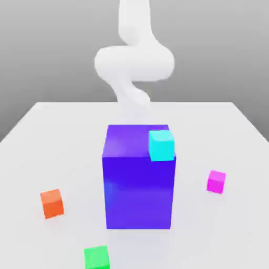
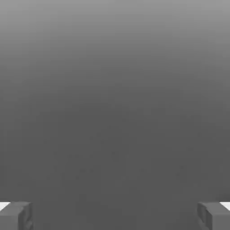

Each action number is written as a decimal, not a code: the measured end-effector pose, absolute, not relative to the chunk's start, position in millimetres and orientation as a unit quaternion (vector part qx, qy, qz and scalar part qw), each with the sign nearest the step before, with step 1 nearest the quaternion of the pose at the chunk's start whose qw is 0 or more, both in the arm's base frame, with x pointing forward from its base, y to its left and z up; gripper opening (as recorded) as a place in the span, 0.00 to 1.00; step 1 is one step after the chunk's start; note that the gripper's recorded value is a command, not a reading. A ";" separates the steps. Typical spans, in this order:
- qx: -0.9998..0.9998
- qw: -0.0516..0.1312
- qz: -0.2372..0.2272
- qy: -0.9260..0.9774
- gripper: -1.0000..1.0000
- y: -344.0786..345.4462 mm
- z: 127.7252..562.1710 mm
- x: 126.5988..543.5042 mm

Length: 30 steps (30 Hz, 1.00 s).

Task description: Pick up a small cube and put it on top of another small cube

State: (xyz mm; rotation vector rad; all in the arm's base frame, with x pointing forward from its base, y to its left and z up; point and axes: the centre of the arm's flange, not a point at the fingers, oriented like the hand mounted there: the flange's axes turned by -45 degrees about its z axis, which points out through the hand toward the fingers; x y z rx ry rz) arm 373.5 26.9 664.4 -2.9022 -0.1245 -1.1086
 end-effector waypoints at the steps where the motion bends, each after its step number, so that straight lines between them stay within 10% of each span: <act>1: -0.937 0.021 -0.342 -0.060 0.50 39.7 643.9 382.8; 13: -0.938 0.044 -0.175 -0.296 0.50 194.6 406.0 379.0; 30: -0.843 0.001 -0.001 -0.538 0.50 255.5 162.5 214.7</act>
